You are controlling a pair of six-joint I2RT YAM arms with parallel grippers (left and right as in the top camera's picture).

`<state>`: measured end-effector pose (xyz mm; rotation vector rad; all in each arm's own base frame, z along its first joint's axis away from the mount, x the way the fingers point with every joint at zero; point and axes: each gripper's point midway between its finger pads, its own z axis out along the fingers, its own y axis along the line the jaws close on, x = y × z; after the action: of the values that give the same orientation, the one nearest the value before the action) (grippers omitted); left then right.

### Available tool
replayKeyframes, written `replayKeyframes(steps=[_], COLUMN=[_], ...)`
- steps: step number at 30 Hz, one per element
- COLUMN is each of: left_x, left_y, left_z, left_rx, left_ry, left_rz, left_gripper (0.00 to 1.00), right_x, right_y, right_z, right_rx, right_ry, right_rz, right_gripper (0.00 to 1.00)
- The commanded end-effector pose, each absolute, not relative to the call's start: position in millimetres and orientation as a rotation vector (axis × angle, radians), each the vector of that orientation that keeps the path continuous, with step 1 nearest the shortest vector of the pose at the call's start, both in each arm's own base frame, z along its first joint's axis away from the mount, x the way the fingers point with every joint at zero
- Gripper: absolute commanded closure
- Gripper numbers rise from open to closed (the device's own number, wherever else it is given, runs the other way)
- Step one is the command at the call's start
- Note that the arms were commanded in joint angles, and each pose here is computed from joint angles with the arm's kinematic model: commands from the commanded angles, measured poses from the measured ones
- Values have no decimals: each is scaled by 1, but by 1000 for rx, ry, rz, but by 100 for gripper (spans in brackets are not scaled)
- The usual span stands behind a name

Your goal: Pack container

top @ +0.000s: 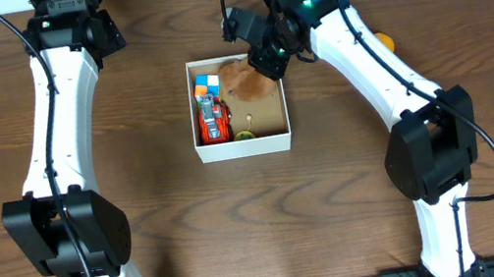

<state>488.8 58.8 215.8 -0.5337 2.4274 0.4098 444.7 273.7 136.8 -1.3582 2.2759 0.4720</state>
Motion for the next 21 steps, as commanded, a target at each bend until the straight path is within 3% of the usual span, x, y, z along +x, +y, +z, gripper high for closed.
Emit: replayKeyframes(steps=[1,21], left_x=[489,489], left_y=[59,59], left_z=[219,219], left_rx=[-539,-539], left_ry=[2418,2418], left_rz=[408,408], left_gripper=[2,2], right_x=[433,371], right_y=[290,267], right_z=[145,146], right_rx=[-1335,-1484], right_ry=[2259,2425], right_rz=[659,719], right_gripper=[99,99])
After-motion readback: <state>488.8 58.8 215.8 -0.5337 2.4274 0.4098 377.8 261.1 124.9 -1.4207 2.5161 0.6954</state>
